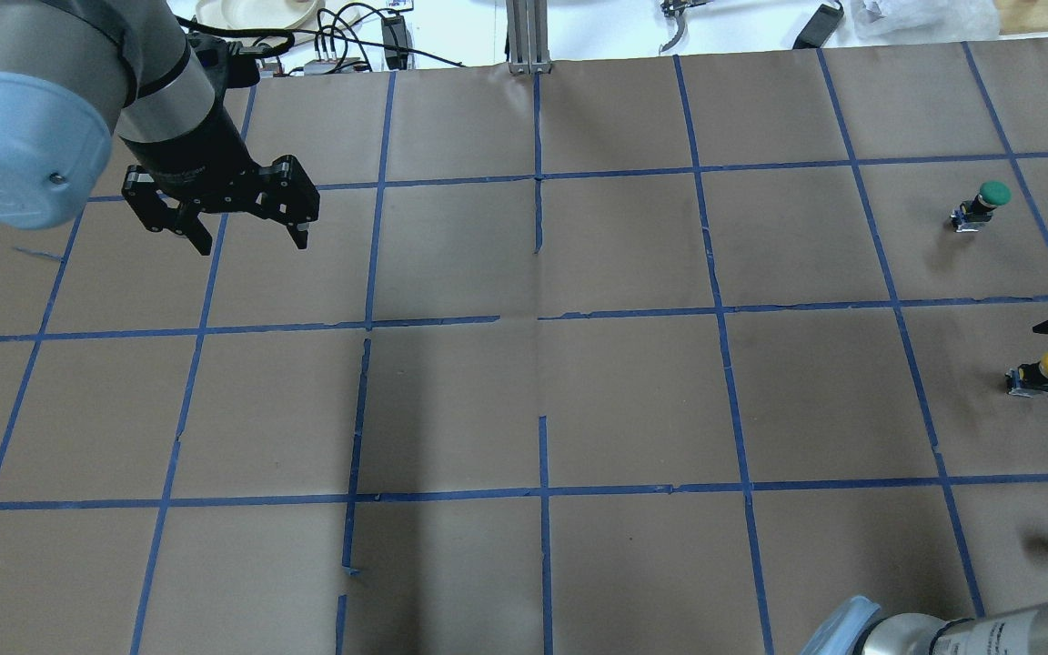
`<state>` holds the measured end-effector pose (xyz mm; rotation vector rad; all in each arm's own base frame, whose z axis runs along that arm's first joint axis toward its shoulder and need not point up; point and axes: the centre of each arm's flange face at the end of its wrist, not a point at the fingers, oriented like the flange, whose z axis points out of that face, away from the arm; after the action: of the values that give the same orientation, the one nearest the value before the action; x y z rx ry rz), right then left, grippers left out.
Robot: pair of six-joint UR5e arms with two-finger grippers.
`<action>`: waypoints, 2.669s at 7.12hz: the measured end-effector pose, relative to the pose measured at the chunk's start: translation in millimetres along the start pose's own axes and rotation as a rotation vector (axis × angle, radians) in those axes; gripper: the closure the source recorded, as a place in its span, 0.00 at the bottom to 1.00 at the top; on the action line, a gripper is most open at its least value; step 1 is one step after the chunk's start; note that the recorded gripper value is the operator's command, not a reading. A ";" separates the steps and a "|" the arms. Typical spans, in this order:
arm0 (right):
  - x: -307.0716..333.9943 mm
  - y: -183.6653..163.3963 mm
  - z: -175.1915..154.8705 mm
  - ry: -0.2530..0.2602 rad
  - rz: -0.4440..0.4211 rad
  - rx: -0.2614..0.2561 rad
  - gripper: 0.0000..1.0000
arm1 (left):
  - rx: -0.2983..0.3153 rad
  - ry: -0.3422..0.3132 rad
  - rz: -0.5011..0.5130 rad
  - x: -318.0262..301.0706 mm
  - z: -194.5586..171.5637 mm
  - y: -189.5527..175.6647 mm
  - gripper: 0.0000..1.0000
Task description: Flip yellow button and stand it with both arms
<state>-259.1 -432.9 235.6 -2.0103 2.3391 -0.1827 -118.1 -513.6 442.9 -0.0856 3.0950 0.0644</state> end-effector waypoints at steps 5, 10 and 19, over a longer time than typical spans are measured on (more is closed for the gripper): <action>25.1 -80.9 -161.3 0.001 0.420 -0.009 0.00 | 0.001 0.001 0.001 1.0 0.0 1.0 0.00; 54.3 -314.7 -212.9 -0.039 0.757 -0.022 0.00 | -0.001 0.004 0.002 2.0 2.8 -2.4 0.00; 26.5 -412.9 -200.8 0.011 1.324 -0.108 0.00 | 0.013 0.005 0.012 7.7 -4.6 5.1 0.00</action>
<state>118.8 -508.5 486.6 -0.1495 3.0974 0.0130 -126.3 -509.1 447.3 -0.0665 3.1004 0.0445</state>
